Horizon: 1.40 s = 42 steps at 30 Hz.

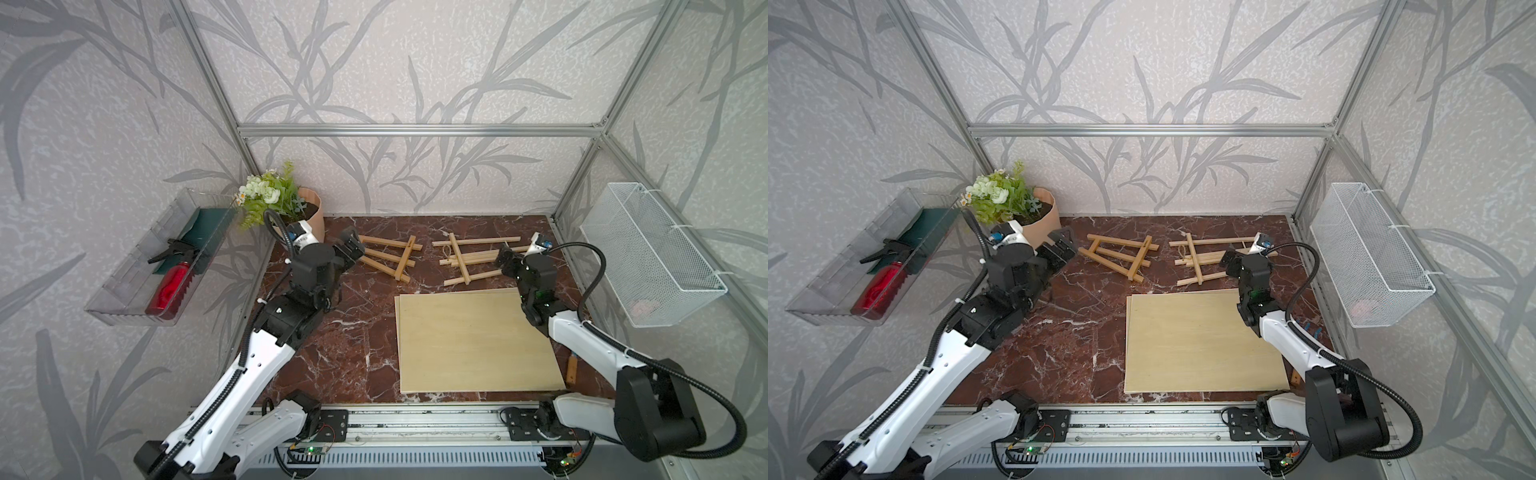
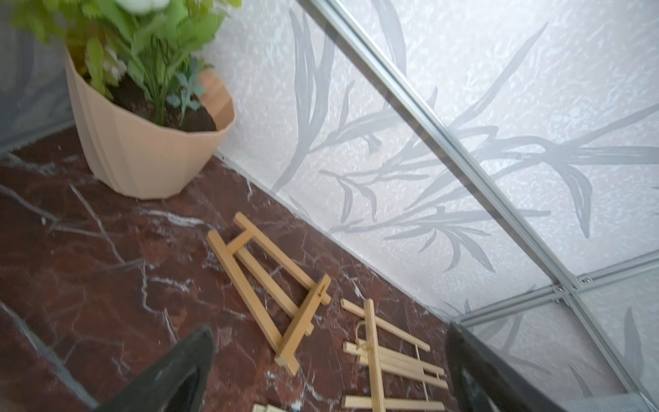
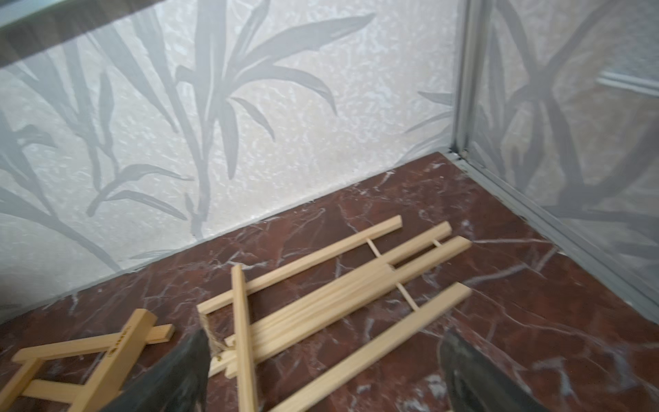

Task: Disassemble the easel
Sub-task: Place the easel at the center of the board, then reset both arms

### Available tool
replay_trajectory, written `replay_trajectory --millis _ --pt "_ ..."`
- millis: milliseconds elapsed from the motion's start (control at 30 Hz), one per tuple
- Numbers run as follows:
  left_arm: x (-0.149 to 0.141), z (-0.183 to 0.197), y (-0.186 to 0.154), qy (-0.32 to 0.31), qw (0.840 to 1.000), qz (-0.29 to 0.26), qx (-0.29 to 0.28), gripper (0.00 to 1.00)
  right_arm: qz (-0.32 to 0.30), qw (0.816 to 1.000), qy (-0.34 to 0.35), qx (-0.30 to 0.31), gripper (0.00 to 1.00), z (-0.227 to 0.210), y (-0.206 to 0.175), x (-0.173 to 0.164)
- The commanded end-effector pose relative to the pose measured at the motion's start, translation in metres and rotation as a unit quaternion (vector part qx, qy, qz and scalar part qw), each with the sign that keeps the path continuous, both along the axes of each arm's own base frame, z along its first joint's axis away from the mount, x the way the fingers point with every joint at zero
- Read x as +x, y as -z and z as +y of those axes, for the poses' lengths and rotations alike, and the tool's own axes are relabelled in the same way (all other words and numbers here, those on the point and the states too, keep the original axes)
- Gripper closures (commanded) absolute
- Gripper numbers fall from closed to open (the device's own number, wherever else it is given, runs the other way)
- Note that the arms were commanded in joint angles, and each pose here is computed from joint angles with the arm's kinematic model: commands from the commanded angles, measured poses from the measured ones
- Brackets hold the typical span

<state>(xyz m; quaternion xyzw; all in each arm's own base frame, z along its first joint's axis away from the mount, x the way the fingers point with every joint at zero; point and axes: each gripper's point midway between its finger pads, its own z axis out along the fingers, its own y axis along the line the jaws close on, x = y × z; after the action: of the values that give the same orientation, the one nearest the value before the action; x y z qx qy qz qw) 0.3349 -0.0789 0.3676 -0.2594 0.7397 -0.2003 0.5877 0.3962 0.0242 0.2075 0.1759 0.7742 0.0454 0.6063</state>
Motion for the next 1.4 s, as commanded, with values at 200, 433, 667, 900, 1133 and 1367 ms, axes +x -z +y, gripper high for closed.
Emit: replay_trajectory --millis 200,433,667,900,1133,1367 --pt "0.002 0.073 0.045 -0.128 0.980 -0.110 0.107 0.01 0.050 0.992 0.045 -0.109 0.01 -0.044 0.018 -0.034" --pt "0.008 0.110 0.078 -0.210 0.951 -0.078 0.214 0.01 0.049 0.984 0.026 -0.167 0.01 -0.044 0.029 -0.035" --pt "0.039 0.118 0.133 -0.166 0.944 0.040 0.282 0.01 0.047 0.972 -0.037 -0.227 0.01 -0.028 0.058 -0.022" --pt "0.047 0.148 0.188 -0.172 0.913 0.154 0.337 0.01 0.065 0.967 -0.054 -0.240 0.01 -0.025 0.072 -0.018" --pt "0.055 0.164 0.252 -0.135 0.910 0.231 0.317 0.01 0.099 0.965 -0.084 -0.228 0.01 -0.020 0.099 -0.007" --pt "0.062 0.155 0.264 -0.106 0.924 0.190 0.314 0.01 0.094 0.976 -0.057 -0.188 0.01 -0.040 0.098 -0.010"
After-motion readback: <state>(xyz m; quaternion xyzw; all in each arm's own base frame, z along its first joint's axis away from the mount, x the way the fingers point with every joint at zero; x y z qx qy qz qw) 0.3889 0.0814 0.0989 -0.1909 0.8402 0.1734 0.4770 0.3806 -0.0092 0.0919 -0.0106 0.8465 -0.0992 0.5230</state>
